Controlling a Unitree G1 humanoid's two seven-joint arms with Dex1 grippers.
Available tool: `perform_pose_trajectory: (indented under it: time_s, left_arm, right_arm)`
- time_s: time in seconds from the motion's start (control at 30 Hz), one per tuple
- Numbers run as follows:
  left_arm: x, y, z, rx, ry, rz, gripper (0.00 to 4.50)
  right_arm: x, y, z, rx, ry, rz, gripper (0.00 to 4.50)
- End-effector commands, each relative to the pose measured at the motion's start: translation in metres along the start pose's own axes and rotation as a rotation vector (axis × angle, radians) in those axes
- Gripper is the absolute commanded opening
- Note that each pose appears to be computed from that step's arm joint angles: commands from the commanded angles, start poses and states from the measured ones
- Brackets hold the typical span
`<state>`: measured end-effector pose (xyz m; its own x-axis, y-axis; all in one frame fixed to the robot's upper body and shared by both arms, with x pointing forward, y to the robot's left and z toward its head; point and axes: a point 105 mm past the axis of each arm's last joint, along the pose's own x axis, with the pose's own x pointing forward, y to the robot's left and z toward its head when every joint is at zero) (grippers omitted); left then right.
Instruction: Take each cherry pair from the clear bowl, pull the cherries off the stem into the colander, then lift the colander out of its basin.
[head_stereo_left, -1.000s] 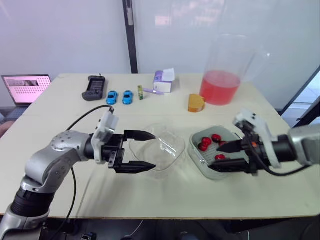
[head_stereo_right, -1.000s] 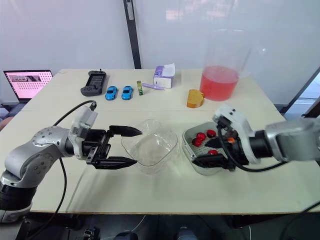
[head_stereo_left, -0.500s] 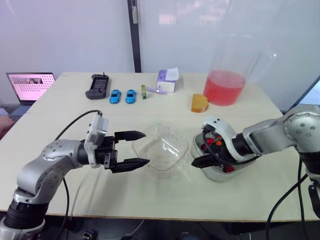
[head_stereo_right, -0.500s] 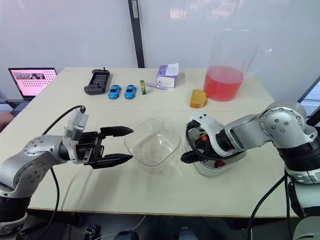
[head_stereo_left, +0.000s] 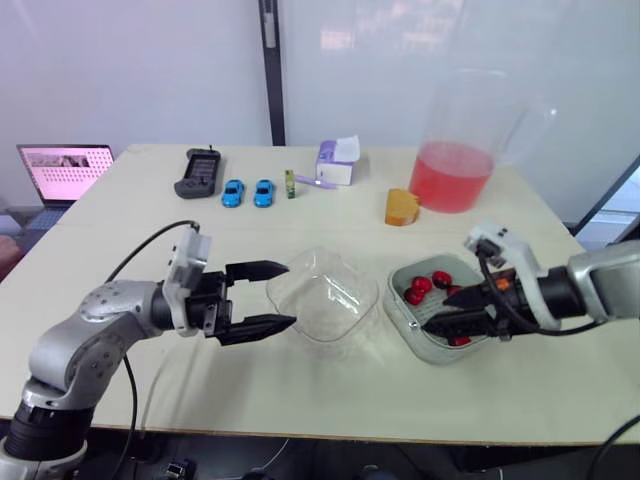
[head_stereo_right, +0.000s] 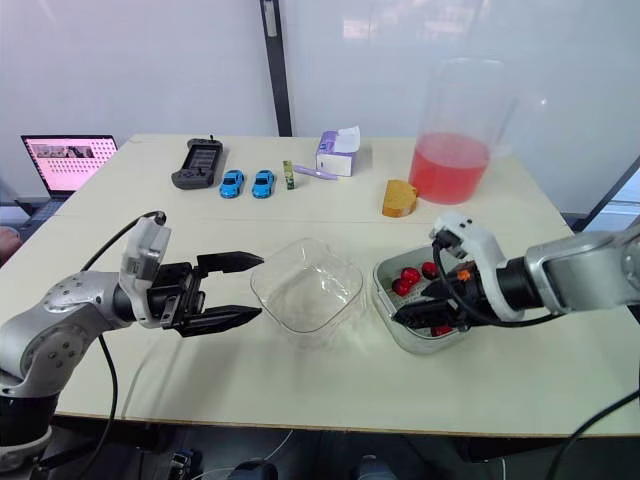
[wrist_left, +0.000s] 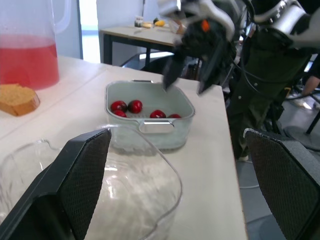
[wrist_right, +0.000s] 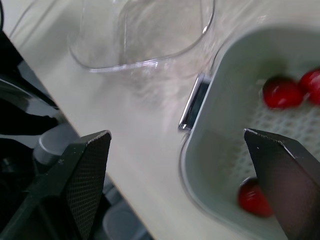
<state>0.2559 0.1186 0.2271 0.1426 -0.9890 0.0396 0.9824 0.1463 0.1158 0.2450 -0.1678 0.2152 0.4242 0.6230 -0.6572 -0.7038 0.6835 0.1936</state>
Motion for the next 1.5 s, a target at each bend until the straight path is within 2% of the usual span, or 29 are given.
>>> perform_pose_trajectory:
  time_s: [0.03,0.43,0.83,0.93,1.13,1.17,1.2,1.5]
  left_arm:
    - [0.005,-0.001,0.005,0.022,-0.009,-0.041,4.48]
    - [0.005,-0.008,0.005,0.019,-0.008,-0.048,4.48]
    - [0.003,-0.013,0.005,0.019,-0.004,-0.026,4.48]
    - [0.003,-0.013,0.004,0.018,-0.004,-0.021,4.50]
    - [0.003,-0.014,0.004,0.016,-0.006,-0.018,4.50]
    - [0.003,-0.014,0.004,0.016,-0.006,-0.017,4.50]
    - [0.003,-0.014,0.004,0.016,-0.006,-0.017,4.50]
    - [0.003,-0.014,0.005,0.012,-0.012,-0.016,4.50]
  right_arm:
    - [0.001,0.010,0.013,-0.037,-0.085,-0.012,4.50]
    - [0.035,0.001,0.009,0.026,-0.073,-0.062,4.50]
    - [0.052,-0.002,0.011,0.009,-0.050,-0.048,4.50]
    - [0.053,-0.003,0.010,0.001,-0.040,-0.045,3.63]
    - [0.054,-0.004,0.010,-0.019,-0.033,-0.047,0.72]
    - [0.054,-0.005,0.011,-0.023,-0.032,-0.050,0.40]
    - [0.054,-0.005,0.011,-0.026,-0.032,-0.050,0.22]
    - [0.048,0.001,0.011,-0.095,0.005,-0.025,0.22]
